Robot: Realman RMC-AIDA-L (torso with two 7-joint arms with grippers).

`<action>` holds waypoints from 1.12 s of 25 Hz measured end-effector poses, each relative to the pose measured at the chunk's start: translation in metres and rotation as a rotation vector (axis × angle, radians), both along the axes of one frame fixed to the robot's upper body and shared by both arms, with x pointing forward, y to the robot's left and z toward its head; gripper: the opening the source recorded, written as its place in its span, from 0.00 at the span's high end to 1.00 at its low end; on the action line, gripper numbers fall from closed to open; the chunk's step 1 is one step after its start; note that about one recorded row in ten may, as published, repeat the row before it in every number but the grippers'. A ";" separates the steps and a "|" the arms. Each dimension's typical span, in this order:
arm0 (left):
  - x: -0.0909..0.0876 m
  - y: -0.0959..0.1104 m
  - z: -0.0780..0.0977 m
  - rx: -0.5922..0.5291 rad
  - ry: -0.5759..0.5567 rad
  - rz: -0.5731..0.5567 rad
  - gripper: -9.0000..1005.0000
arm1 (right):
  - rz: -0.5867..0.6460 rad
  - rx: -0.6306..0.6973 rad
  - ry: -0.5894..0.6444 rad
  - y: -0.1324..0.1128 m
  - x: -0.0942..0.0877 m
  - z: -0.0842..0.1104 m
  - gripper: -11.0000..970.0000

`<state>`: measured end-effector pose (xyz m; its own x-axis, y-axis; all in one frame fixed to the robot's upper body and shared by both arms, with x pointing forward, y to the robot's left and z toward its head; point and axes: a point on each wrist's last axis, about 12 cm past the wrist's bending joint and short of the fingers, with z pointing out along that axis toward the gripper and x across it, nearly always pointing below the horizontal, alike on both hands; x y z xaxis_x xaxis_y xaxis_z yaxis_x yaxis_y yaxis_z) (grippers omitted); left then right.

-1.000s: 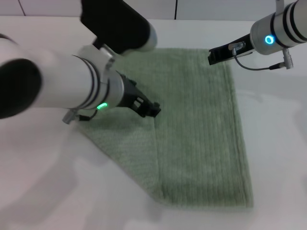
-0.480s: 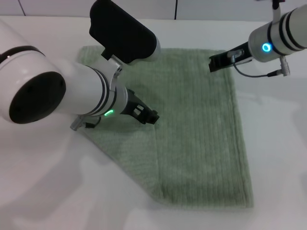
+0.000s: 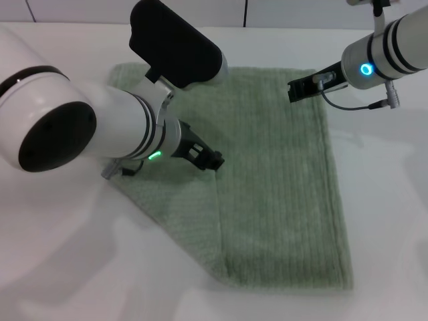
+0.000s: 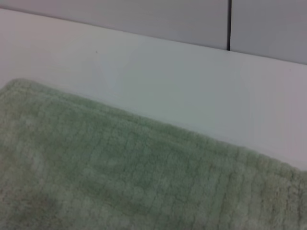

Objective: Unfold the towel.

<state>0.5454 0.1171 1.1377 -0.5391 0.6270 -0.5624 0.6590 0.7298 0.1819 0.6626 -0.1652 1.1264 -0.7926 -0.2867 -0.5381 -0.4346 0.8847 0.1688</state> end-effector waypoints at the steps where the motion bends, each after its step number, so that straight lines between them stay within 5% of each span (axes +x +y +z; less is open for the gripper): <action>1: 0.000 0.000 0.001 -0.002 -0.003 0.000 0.24 | -0.004 0.001 0.000 -0.001 0.000 0.000 0.99; 28: 0.005 0.001 0.009 0.005 -0.038 -0.002 0.24 | -0.027 0.010 -0.015 -0.010 0.000 0.001 0.99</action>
<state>0.5505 0.1179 1.1471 -0.5162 0.6307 -0.5794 0.6529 0.7276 0.2103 0.6628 -0.1753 1.1270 -0.7915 -0.2600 -0.5531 -0.4134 0.8943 0.1712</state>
